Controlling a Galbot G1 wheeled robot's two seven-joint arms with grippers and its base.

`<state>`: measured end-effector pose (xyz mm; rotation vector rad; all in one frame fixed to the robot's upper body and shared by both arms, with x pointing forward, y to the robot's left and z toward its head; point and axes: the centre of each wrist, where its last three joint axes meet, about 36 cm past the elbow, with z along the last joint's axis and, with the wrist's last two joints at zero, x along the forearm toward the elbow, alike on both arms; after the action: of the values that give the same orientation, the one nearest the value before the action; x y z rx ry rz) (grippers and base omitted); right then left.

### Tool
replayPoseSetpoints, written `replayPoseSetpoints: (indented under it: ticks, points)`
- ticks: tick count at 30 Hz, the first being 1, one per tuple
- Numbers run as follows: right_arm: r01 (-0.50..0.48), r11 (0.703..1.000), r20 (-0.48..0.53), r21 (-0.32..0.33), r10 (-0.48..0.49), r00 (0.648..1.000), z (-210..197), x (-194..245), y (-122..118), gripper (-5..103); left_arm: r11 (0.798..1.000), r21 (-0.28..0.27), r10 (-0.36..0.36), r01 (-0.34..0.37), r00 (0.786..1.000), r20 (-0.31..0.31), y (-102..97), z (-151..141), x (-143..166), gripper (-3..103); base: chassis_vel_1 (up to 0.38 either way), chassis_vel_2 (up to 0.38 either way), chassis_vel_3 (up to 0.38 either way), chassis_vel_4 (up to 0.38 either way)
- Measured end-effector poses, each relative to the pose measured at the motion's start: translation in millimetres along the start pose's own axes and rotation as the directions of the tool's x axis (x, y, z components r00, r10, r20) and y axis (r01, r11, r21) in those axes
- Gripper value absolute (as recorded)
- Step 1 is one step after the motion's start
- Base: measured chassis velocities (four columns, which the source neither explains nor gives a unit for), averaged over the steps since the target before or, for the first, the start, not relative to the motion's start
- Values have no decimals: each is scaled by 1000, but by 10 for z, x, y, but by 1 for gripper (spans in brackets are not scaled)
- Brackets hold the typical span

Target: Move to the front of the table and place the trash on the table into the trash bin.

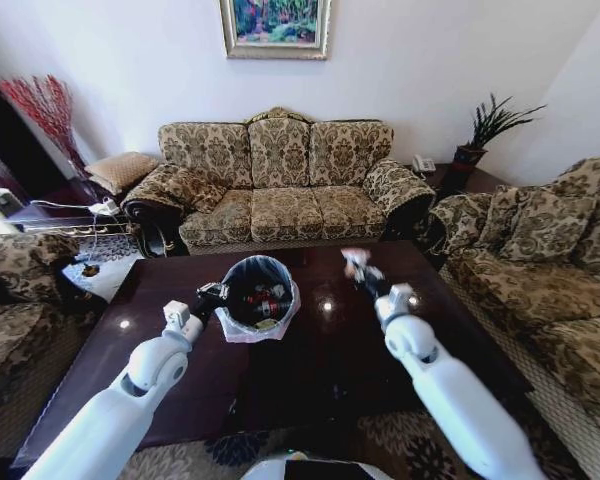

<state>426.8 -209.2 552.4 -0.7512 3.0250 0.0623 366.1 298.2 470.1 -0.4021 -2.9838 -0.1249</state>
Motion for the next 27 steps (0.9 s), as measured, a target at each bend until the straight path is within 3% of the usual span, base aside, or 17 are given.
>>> replayPoseSetpoints:
  ticks: [1, 4, 6, 8, 9, 11, 13, 16, 27]
  points:
    - [0, 1000, 0, 0, 0, 1000, 0, 0, 0, 8, 1000, 0, 0, 0, 1000, 0, 0, 0, 0, 3, 0, 0, 0, 0]
    - [227, 974, -29, -18, -228, 973, -442, -53, 232, 8, 1000, -9, 23, -23, 1000, -11, -26, 45, -58, 3, 0, 0, 0, 0]
    - [275, 961, -49, -36, -277, 960, -472, -89, 302, 8, 999, -13, 29, -29, 999, -14, -25, 56, -71, 3, 0, 0, 0, 0]
    - [406, 912, -130, -66, -411, 902, -449, -255, 519, 8, 999, -19, 40, -41, 999, -16, -24, 59, -87, 3, 0, 0, 0, 0]
    - [406, 912, -130, -66, -411, 902, -449, -255, 519, 8, 999, -19, 40, -41, 999, -16, -24, 59, -87, 3, 0, 0, 0, 0]
    - [458, 887, -176, -55, -460, 870, -336, -411, 696, 8, 999, -23, 47, -47, 999, -15, -18, 47, -83, 3, 0, 0, 0, 0]
    - [484, 874, -234, -36, -478, 846, -234, -531, 841, 8, 999, -28, 47, -47, 999, -14, -2, 31, -67, 3, 0, 0, 0, 0]
    - [485, 874, -272, -28, -473, 838, -153, -571, 894, 5, 999, -32, 40, -41, 999, -12, 27, 13, -54, 3, 0, 0, 0, 0]
    - [436, 900, -286, 1, -417, 863, -21, -615, 855, 5, 999, -25, 29, -30, 1000, -3, 44, 2, -49, 3, 0, 0, 0, 0]
